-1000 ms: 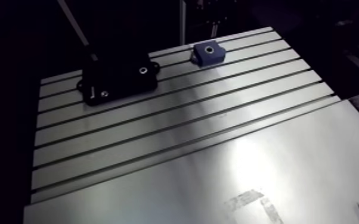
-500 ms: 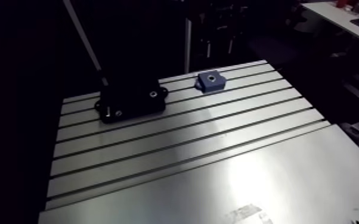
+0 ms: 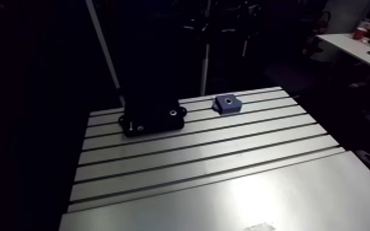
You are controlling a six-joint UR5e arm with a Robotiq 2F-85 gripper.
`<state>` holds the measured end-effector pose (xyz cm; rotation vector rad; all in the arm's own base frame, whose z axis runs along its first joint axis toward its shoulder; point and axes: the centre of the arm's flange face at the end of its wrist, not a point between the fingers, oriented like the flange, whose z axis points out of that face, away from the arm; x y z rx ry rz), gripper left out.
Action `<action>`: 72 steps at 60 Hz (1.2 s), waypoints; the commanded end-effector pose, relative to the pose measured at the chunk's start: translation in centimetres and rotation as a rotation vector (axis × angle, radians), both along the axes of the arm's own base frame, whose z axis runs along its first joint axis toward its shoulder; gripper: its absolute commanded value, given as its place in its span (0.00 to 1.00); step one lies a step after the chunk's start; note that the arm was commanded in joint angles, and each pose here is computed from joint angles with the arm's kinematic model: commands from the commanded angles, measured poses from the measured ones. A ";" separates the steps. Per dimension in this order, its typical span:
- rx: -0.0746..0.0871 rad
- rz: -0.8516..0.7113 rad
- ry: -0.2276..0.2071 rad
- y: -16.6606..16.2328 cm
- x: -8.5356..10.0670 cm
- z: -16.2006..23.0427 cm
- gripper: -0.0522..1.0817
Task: Pick up the bearing and press it into the housing until flush.
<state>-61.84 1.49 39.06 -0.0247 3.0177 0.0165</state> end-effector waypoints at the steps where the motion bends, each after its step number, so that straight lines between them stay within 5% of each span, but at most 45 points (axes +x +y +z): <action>1: -0.009 0.018 0.044 -6.2 3.9 7.8 0.05; 35: 0.012 0.015 0.099 -6.5 8.1 10.2 0.05; 49: 0.002 0.010 0.077 -6.4 8.2 8.8 0.05; 72: 0.014 0.011 0.092 -6.1 7.8 9.6 0.05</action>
